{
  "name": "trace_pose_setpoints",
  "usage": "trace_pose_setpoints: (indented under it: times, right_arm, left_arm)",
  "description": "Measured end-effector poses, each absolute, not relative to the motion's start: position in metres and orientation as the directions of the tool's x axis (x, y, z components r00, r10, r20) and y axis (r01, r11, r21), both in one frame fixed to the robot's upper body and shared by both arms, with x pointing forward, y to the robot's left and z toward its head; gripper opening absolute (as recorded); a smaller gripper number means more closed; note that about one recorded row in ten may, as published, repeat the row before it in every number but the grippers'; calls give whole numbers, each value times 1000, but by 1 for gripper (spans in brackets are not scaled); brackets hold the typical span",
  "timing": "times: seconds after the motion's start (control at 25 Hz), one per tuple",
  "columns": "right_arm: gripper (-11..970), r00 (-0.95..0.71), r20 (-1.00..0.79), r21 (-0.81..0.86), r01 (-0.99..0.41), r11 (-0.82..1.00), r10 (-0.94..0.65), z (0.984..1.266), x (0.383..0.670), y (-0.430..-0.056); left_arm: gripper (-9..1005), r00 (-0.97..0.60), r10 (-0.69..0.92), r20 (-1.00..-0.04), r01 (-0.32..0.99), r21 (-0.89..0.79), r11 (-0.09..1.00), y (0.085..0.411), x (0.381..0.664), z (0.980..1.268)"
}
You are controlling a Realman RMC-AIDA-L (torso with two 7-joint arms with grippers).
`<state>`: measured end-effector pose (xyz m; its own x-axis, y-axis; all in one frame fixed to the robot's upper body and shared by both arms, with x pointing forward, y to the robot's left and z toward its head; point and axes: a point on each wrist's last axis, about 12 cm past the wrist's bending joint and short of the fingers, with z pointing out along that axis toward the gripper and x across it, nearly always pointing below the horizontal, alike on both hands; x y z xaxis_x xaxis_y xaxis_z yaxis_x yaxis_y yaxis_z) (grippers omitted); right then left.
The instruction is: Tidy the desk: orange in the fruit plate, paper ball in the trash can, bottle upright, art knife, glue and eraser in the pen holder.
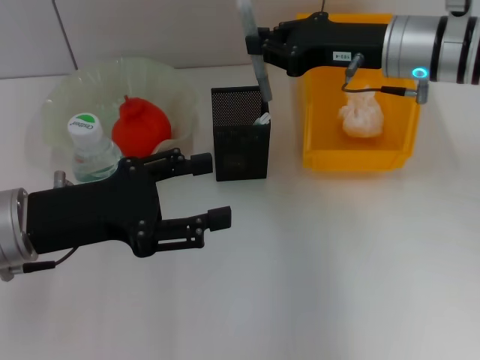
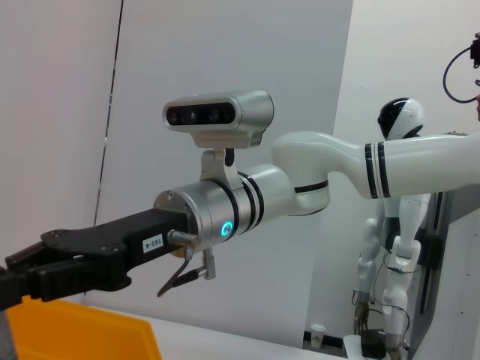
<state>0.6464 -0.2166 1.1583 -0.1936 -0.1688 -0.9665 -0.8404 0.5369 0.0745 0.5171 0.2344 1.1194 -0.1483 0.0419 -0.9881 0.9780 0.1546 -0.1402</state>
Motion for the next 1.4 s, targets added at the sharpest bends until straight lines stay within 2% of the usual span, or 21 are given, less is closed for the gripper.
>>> trace_pose_setpoints:
  times: [0.36, 0.88, 1.4]
  right_arm:
    - [132, -186, -961, 48, -840, 540, -206, 1156, 654, -203]
    - [132, -137, -965, 0, -854, 520, -225, 1143, 647, -196]
    - [150, -132, -966, -10, -839, 544, -221, 1148, 653, -192]
  left_arm:
    - [802, -157, 40, -987, 976, -149, 157, 234, 517, 1118]
    - [802, -157, 40, -987, 977, -149, 155, 234, 516, 1117]
    - [802, -159, 38, -987, 978, -152, 145, 233, 516, 1115]
